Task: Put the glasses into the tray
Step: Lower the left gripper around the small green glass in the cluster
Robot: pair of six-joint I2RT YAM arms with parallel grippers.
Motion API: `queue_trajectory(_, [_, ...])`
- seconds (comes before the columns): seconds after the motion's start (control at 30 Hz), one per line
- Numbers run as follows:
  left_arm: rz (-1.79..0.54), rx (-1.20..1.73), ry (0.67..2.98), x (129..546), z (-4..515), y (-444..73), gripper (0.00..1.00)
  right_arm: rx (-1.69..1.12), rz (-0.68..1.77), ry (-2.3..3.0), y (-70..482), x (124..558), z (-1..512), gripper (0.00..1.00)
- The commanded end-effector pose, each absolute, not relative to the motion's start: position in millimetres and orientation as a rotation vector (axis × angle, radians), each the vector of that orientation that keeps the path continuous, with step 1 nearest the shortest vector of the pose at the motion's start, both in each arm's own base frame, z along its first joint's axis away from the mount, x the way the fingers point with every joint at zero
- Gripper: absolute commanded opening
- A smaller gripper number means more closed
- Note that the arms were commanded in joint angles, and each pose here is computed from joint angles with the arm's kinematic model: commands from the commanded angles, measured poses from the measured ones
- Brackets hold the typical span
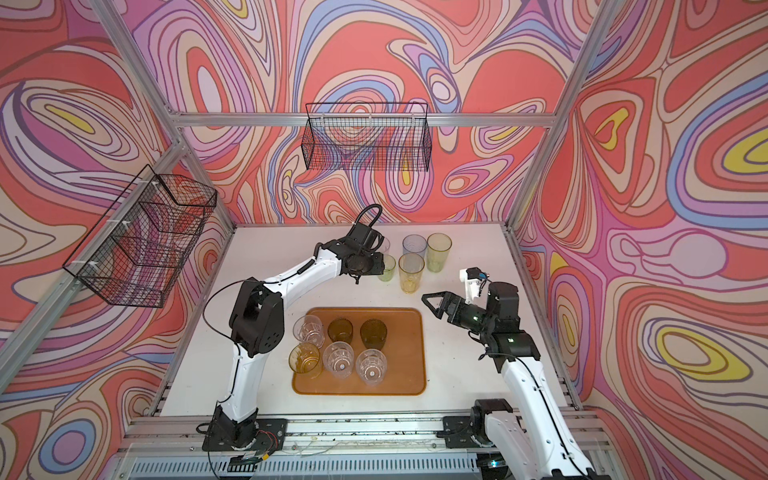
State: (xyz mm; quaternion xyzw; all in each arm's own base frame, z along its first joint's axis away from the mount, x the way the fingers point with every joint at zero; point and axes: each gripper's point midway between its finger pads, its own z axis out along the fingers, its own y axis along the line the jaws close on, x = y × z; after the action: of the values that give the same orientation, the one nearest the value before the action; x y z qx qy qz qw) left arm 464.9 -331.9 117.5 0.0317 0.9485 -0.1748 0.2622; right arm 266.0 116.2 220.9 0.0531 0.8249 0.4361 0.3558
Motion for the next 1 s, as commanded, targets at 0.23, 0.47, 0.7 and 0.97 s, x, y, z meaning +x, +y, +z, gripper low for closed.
queue_trajectory(0.23, [-0.371, 0.052, 2.597, 481, 99, -322, 0.43, 0.135, 1.076, 2.145, 111, 258, 215, 0.98])
queue_trajectory(0.47, [-0.316, 0.049, 2.603, 488, 90, -316, 0.4, 0.138, 1.066, 2.149, 110, 257, 214, 0.99])
queue_trajectory(0.7, [-0.274, 0.061, 2.606, 490, 83, -311, 0.34, 0.152, 1.072, 2.165, 110, 256, 209, 0.98])
queue_trajectory(0.97, [-0.278, 0.07, 2.623, 488, 78, -312, 0.27, 0.17, 1.057, 2.172, 108, 257, 203, 0.98])
